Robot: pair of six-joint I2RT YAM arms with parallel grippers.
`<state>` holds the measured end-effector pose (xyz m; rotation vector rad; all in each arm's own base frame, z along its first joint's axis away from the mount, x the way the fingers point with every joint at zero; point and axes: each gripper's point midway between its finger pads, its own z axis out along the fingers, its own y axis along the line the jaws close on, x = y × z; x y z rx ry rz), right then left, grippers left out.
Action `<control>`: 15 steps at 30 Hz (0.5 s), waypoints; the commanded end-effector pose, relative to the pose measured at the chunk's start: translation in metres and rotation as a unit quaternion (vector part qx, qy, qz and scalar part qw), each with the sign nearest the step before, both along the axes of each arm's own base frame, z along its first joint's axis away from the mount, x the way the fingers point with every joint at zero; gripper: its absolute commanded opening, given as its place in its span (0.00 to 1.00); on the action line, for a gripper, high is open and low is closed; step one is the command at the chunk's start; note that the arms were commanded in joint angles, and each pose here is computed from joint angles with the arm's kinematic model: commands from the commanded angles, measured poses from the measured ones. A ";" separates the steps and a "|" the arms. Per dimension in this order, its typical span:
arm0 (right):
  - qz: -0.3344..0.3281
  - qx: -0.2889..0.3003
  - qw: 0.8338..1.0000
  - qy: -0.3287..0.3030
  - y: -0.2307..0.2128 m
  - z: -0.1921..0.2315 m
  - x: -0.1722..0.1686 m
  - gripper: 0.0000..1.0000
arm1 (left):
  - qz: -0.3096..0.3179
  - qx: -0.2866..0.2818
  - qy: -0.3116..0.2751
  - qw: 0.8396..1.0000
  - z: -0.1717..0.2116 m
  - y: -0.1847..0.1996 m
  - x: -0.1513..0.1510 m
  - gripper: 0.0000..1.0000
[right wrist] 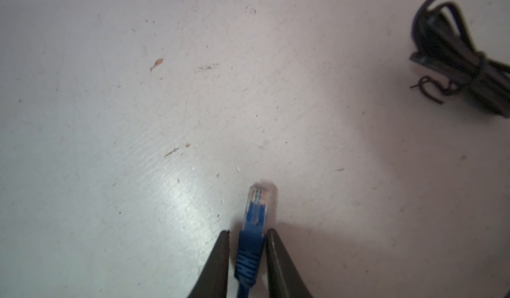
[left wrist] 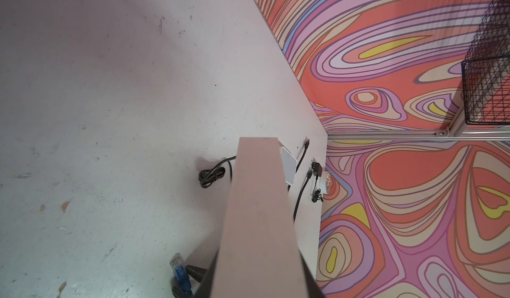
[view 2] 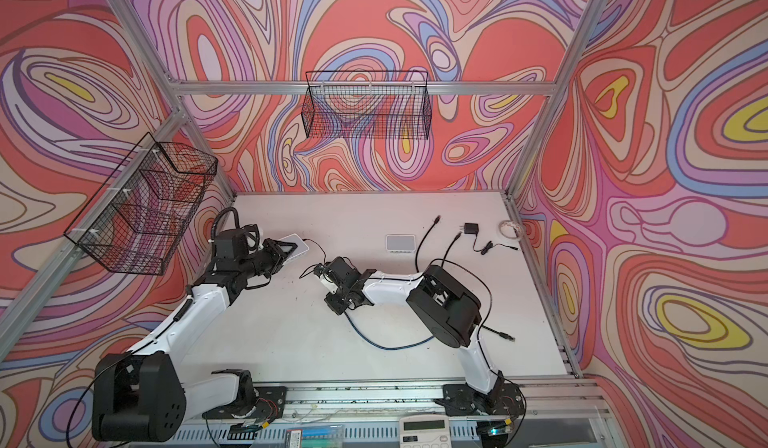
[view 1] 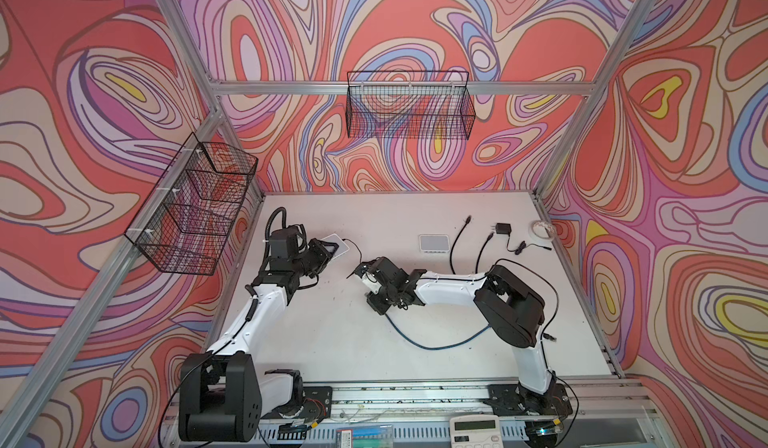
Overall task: Insert the plug into the switch port
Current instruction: 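Lift the blue ethernet plug off the table with the right gripper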
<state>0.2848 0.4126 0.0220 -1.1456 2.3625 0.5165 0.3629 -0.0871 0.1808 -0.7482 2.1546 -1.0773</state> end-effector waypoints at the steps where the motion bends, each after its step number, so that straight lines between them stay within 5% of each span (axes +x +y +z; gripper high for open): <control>1: -0.014 -0.071 0.997 0.038 -0.033 -0.034 -0.019 0.25 | 0.003 -0.001 -0.008 1.000 0.004 0.002 0.001 0.00; 15: -0.021 -0.066 0.996 0.046 -0.034 -0.039 -0.021 0.18 | 0.002 -0.001 -0.009 1.000 0.006 0.001 0.001 0.00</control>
